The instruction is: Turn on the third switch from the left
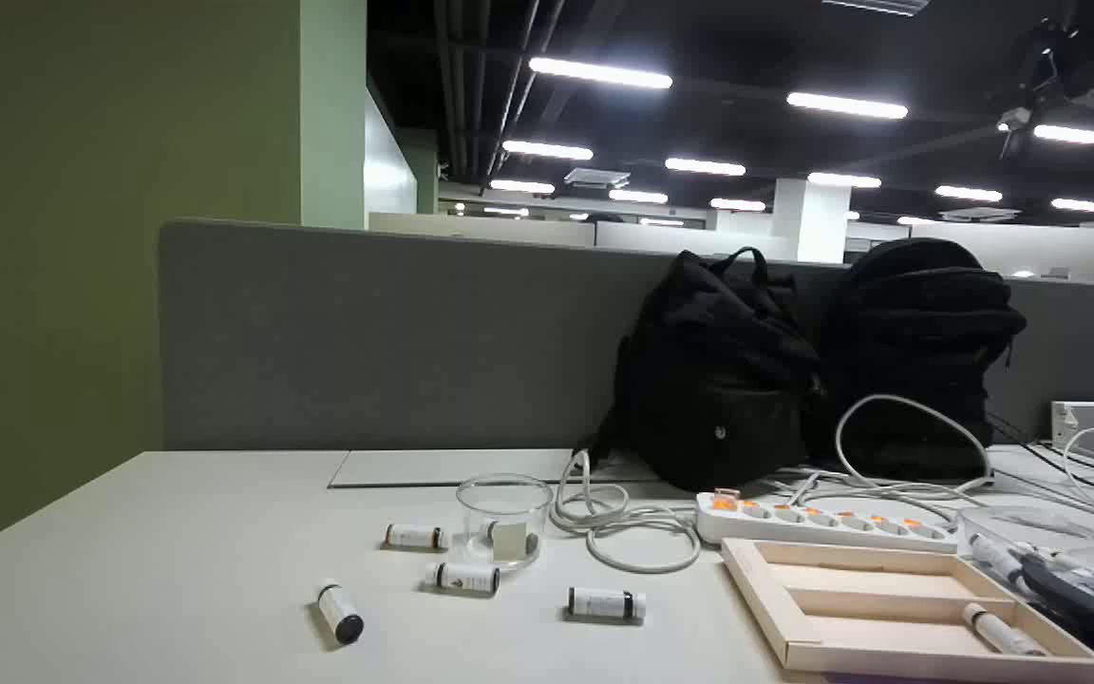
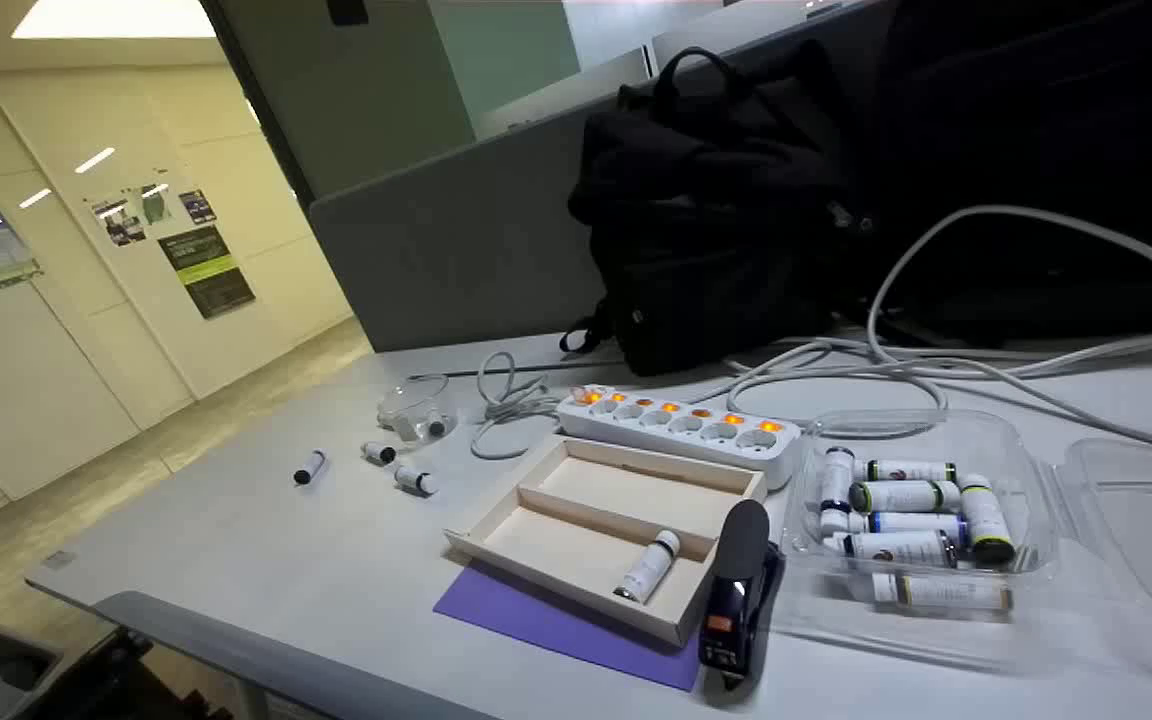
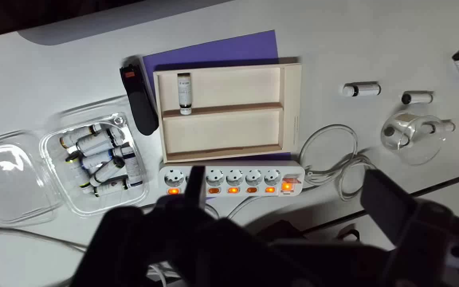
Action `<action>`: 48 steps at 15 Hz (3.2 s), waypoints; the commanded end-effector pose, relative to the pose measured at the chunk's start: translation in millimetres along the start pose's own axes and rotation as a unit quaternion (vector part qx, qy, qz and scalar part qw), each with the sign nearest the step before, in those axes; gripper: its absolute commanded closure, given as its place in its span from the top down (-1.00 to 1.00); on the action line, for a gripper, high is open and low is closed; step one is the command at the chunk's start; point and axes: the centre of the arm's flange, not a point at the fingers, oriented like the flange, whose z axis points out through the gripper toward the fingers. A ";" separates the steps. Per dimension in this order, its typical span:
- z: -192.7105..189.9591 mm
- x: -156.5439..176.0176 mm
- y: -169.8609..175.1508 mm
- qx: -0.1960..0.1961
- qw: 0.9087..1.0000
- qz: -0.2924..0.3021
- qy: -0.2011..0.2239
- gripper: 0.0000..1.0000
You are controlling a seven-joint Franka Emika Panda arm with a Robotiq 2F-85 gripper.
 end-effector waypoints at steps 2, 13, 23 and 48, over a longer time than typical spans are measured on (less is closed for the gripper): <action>-0.2 0.1 0.1 0.000 1.000 0.000 0.001 1.00; -0.4 0.2 0.3 0.000 1.000 0.000 0.001 1.00; 102.8 97.6 -74.5 -0.031 0.996 -0.035 0.070 0.50; 247.5 210.4 -114.2 -0.140 0.975 -0.097 0.143 -0.98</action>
